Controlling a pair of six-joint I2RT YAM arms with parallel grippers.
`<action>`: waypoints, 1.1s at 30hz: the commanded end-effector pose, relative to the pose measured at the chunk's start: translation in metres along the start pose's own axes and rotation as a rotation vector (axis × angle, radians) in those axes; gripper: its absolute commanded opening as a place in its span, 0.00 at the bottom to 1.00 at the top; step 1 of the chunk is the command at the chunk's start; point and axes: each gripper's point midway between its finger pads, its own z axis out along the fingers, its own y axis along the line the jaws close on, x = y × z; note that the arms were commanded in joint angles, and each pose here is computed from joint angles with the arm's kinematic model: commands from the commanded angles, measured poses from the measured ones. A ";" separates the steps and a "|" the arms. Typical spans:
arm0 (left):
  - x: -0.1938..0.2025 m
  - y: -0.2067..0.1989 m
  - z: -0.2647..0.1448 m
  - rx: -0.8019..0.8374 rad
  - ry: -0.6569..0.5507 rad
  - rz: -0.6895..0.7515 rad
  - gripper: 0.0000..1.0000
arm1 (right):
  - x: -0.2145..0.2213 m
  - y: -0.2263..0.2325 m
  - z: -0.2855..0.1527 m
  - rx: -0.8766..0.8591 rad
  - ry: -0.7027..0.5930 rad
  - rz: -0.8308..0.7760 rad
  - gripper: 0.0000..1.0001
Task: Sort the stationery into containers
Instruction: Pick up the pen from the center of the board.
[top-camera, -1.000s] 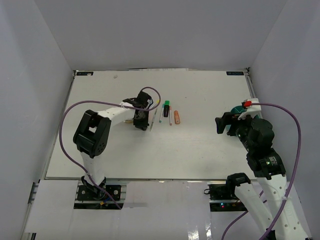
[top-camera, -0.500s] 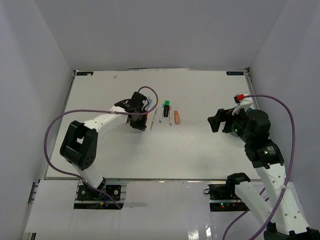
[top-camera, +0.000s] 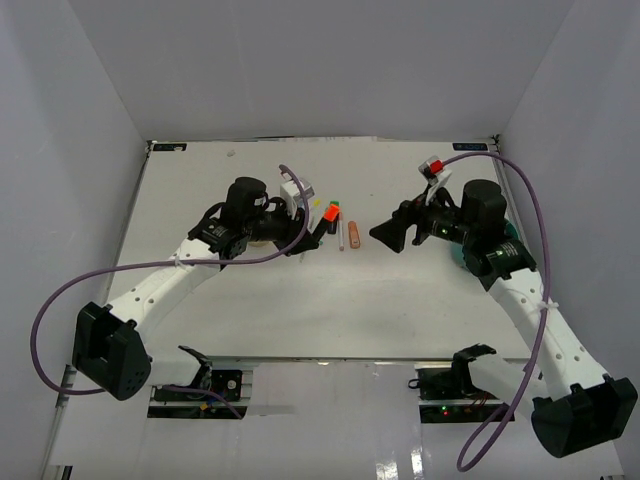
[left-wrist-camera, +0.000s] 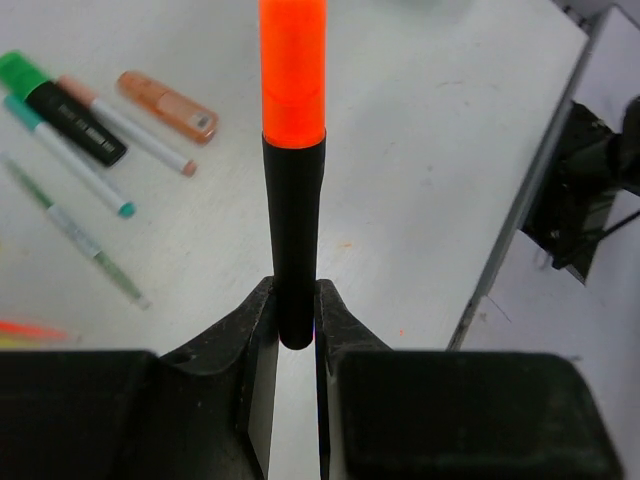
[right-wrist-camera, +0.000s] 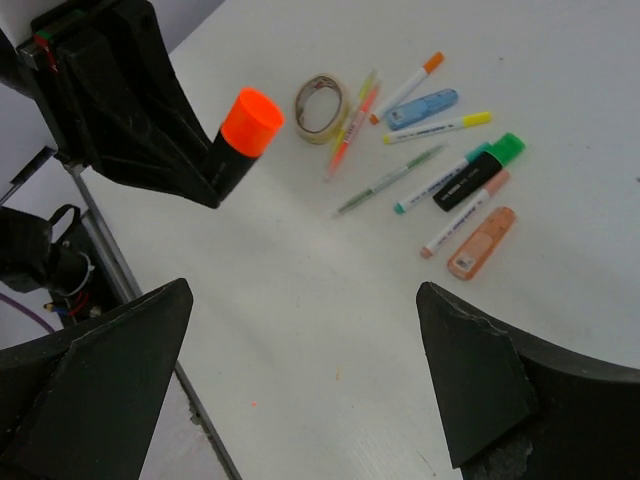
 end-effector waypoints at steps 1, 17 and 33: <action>-0.018 -0.049 -0.009 0.277 -0.092 0.148 0.00 | -0.043 0.043 0.007 -0.208 -0.090 -0.109 1.00; -0.018 -0.076 -0.018 0.454 -0.101 0.199 0.00 | -0.031 0.085 0.042 -0.489 -0.007 -0.247 0.79; -0.020 -0.085 -0.021 0.519 -0.096 0.188 0.00 | -0.022 0.093 0.050 -0.524 0.026 -0.250 0.35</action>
